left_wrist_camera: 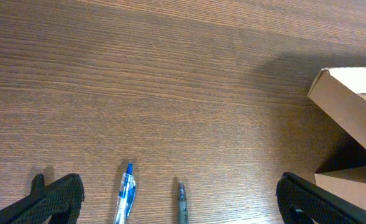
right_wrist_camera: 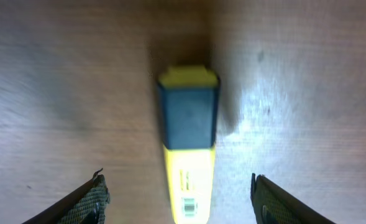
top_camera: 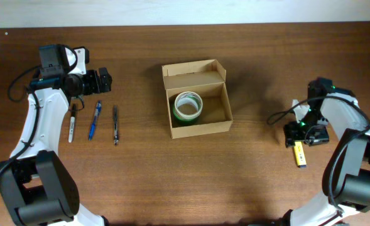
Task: Pack container
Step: 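Move the right gripper to the yellow highlighter and grasp it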
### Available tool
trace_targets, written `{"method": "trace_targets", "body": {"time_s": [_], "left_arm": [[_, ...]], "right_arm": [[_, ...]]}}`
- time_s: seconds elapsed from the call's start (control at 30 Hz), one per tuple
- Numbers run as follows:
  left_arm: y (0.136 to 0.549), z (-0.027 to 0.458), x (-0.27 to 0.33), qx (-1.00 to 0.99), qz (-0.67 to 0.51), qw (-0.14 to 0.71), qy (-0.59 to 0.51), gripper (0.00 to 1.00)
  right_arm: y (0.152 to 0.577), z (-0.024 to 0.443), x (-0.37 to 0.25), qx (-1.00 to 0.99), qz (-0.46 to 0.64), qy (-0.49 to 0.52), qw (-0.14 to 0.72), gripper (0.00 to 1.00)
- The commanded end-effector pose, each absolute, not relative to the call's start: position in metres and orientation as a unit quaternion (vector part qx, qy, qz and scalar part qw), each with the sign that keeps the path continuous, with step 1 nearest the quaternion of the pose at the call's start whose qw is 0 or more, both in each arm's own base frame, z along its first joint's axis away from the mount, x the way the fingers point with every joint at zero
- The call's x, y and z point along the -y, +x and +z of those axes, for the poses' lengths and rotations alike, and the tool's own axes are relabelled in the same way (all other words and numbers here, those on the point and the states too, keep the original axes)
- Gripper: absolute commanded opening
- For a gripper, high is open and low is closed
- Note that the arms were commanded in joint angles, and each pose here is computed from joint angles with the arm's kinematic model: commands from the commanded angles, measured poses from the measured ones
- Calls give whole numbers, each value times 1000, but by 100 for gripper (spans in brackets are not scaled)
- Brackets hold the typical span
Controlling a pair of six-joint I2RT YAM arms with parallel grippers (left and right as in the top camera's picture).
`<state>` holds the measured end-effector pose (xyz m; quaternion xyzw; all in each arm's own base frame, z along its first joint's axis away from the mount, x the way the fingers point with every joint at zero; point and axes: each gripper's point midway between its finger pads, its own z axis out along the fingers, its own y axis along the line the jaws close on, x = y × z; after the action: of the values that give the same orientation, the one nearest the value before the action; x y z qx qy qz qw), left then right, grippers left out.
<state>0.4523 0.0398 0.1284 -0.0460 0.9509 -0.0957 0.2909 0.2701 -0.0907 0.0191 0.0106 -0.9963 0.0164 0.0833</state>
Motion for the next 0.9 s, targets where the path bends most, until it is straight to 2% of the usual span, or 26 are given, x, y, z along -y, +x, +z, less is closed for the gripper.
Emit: {"method": "trace_targets", "body": {"time_s": [0.0,0.13,0.17,0.2,0.23,0.27,0.5,0.53,0.57,0.63,0.73,0.87], "left_arm": [[455,131,-38,-950,-99,295,-35,99],[455,131,-38,-950,-99,295,-35,99],[456,131,-38,-950,-99,295,-35,99],[455,131,-38,-950,-99,295,-35,99],[456,131,-38,-950,-99,295,-35,99],[456,131,-38,-950,-99,295,-35,99],[456,131,-38,-950,-99,295,-35,99],[456,131,-38,-950,-99,295,-35,99],[456,131,-38,-950,-99,295,-35,99],[456,131,-39,-950,-99,295,-35,99],[455,131,-38,-950,-99,295,-35,99],[455,131,-38,-950,-99,295,-35,99]], "right_arm": [[258,10,96,995,20,-20,95,72],[256,7,96,995,20,-20,95,65],[256,7,96,995,20,-20,95,59],[256,7,96,995,20,-20,95,42],[257,7,96,995,20,-20,94,33],[257,7,96,995,20,-20,93,28],[253,0,99,995,30,-20,95,29],[253,-1,98,995,30,-20,94,31],[254,-2,98,995,30,-24,92,44],[254,-2,99,995,31,-24,93,45],[254,-2,99,995,31,-26,92,30],[255,-5,101,995,38,-42,86,22]]}}
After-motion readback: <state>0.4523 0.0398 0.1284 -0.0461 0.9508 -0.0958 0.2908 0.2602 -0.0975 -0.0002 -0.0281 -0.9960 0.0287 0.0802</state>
